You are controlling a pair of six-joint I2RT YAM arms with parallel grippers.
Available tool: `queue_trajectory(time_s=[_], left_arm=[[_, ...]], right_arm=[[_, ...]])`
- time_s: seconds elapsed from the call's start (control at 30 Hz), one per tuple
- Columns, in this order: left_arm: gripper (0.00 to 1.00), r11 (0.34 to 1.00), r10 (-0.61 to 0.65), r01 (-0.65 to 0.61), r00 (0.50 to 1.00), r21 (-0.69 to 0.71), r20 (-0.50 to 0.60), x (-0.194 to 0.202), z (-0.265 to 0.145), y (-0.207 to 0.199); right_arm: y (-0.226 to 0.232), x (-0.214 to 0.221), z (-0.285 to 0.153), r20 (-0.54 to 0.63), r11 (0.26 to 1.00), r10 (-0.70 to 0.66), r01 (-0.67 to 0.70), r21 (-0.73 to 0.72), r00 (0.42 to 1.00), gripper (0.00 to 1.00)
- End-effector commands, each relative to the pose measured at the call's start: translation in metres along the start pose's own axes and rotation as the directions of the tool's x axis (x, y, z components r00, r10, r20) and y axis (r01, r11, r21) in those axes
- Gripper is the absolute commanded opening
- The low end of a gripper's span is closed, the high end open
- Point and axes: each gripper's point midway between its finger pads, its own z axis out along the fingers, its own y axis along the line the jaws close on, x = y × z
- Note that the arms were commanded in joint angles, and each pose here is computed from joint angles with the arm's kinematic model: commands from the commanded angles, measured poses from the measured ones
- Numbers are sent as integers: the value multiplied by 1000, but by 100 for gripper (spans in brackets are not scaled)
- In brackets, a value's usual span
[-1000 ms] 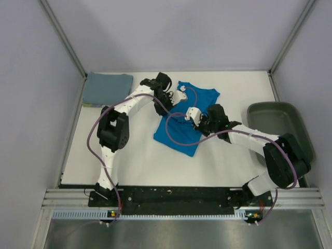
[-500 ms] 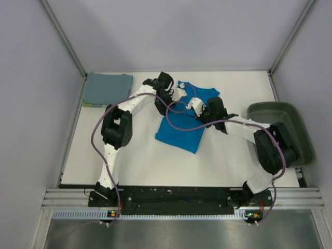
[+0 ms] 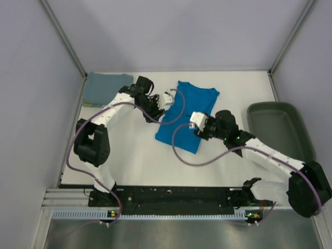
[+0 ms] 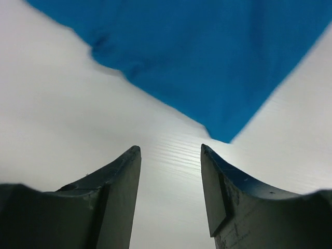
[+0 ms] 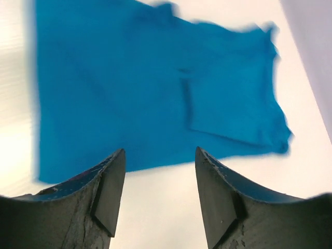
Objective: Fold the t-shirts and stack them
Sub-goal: Fold the folded rectangular tshirt in 1/3 of the way, then grab one side of the 2/3 rectangular tshirt with both arms
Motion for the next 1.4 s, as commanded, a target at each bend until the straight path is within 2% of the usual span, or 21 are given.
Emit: queue_trajectory(time_s=[0.0,0.13,0.33,0.5,0.6,0.63,0.7,0.77,0.83,0.87,0.9,1.03,1.17,1.27,1.37], left_arm=[[56,936,289,-306,950,172,113,17,0,-76],[60,917,363,-366,930,159,46,40,23,-92],[63,920,381,-377,924,105,-23,44,47,-76],[63,908,396,-377,914,181,-84,65,57,-89],[62,901,396,-361,910,241,-120,79,64,-100],[62,899,396,-357,909,253,-127,82,65,-103],[61,895,399,-353,907,272,-136,85,68,-108],[53,896,393,-344,909,282,-140,87,70,-112],[19,903,378,-329,914,276,-148,85,69,-112],[5,909,366,-317,917,272,-157,84,67,-113],[0,918,350,-300,921,259,-171,83,61,-111],[0,923,323,-269,930,273,-177,85,30,-127],[0,917,305,-244,939,317,-159,92,-11,-157],[0,909,289,-226,947,349,-140,90,-50,-179],[0,911,279,-232,956,341,-95,79,-85,-191]], right_arm=[[103,-2,-24,188,913,-265,309,-268,946,57],[135,23,-23,103,883,-278,296,-364,955,56],[150,44,-1,3,868,-335,310,-388,942,55],[160,60,10,-76,855,-352,287,-431,933,52],[159,72,11,-136,855,-360,268,-444,923,43],[161,74,10,-143,852,-360,262,-453,922,37],[161,76,8,-153,853,-357,254,-457,922,15],[161,76,3,-162,854,-352,245,-458,922,1],[159,72,-1,-160,858,-340,236,-457,927,0],[158,67,-4,-157,862,-333,232,-451,930,0],[157,63,-7,-154,864,-326,227,-450,933,0],[160,42,-33,-112,851,-327,240,-467,939,0],[176,25,-75,-82,806,-329,234,-543,941,0],[181,5,-108,-64,798,-275,190,-572,959,0],[173,-22,-132,-20,824,-176,137,-550,984,0]])
